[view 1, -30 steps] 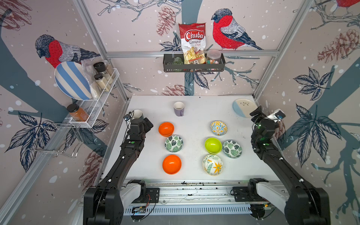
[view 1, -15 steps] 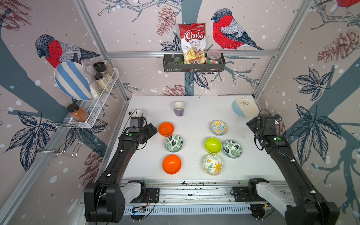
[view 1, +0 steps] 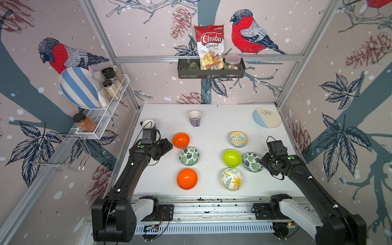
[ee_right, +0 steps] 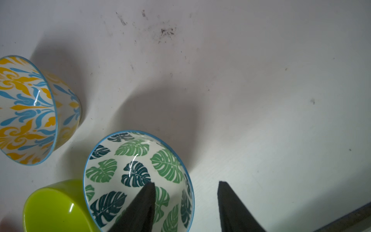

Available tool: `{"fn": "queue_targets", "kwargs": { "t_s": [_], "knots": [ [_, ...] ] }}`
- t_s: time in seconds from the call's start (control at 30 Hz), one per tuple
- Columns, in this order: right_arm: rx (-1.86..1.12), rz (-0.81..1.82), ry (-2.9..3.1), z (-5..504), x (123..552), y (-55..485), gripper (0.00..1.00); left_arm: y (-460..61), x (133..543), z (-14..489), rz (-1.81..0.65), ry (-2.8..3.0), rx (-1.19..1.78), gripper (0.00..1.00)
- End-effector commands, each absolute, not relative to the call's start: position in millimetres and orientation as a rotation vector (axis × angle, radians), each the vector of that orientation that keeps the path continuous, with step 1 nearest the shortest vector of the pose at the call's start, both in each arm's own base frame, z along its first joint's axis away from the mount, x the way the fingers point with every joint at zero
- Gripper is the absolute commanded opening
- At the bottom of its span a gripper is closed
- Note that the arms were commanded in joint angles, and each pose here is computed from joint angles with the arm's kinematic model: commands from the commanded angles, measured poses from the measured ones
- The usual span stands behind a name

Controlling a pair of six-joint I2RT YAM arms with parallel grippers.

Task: Stack the bowls
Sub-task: Pick up the bowl from the center of the board.

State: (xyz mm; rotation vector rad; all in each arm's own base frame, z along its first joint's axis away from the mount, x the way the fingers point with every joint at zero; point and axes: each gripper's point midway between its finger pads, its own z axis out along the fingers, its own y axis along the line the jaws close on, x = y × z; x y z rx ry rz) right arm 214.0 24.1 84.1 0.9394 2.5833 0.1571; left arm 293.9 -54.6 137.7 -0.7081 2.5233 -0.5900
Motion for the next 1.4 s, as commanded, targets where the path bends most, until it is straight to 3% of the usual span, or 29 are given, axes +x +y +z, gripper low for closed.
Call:
{"fn": "queue_targets", "kwargs": {
  "t_s": [0.0, 0.33, 0.63, 0.83, 1.13, 1.3, 1.37],
  "knots": [
    [0.964, 0.199, 2.633, 75, 205, 32, 0.46, -51, 289, 140, -0.559, 2.530, -0.700, 0.73],
    [0.946, 0.203, 2.684, 58, 206, 36, 0.22, -46, 285, 141, -0.528, 2.523, -0.704, 0.73],
    [0.961, 0.205, 2.699, 53, 203, 34, 0.16, -44, 284, 141, -0.510, 2.522, -0.708, 0.72],
    [0.998, 0.216, 2.668, 64, 201, 30, 0.01, -44, 283, 142, -0.510, 2.524, -0.707, 0.72],
    [0.949, 0.251, 2.529, 139, 212, 22, 0.00, -47, 279, 158, -0.523, 2.535, -0.654, 0.73],
    [0.755, 0.333, 2.519, 196, 235, 41, 0.00, -61, 279, 178, -0.597, 2.567, -0.524, 0.72],
    [0.646, 0.357, 2.547, 212, 243, 58, 0.00, -70, 280, 189, -0.658, 2.580, -0.453, 0.65]
  ]
}}
